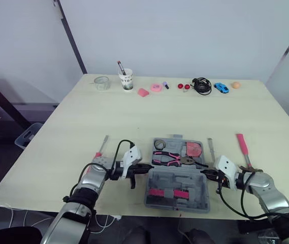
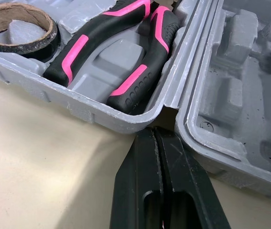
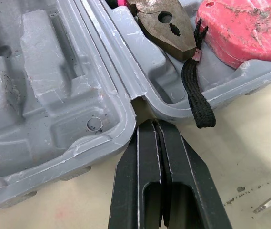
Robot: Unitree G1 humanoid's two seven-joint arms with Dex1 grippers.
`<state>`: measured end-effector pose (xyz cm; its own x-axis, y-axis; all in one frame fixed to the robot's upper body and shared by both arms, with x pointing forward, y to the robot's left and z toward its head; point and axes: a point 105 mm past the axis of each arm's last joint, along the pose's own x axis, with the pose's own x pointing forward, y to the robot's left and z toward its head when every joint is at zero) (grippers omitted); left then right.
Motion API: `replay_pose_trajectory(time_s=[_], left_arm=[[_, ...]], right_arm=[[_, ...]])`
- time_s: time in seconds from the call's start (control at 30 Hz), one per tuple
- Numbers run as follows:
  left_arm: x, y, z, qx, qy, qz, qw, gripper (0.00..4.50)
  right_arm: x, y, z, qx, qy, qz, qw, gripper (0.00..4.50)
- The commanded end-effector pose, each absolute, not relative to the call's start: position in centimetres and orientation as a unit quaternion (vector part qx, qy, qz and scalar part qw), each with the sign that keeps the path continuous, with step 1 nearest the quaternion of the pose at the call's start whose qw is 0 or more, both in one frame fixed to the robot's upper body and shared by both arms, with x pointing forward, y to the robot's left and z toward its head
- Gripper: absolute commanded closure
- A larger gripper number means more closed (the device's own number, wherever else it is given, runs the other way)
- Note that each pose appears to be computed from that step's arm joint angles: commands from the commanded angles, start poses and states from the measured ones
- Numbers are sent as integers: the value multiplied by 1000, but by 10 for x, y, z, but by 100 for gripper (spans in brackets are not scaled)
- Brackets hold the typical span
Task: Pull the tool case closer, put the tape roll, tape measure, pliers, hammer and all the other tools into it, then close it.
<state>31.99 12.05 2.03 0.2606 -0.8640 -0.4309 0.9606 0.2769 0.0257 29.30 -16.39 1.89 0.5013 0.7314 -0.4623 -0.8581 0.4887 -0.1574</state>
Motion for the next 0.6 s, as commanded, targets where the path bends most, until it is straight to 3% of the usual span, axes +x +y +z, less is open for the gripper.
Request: replay_pose_trajectory(time_s=[0.03,0.6], left_arm=[[310,99,14,142,170,-615,757,445],[303,94,9,142,182,-632,740,445]], right_arm=[[293,-162,31,-186,144,476,848,450],[293,-171,31,-191,150,472,848,450]])
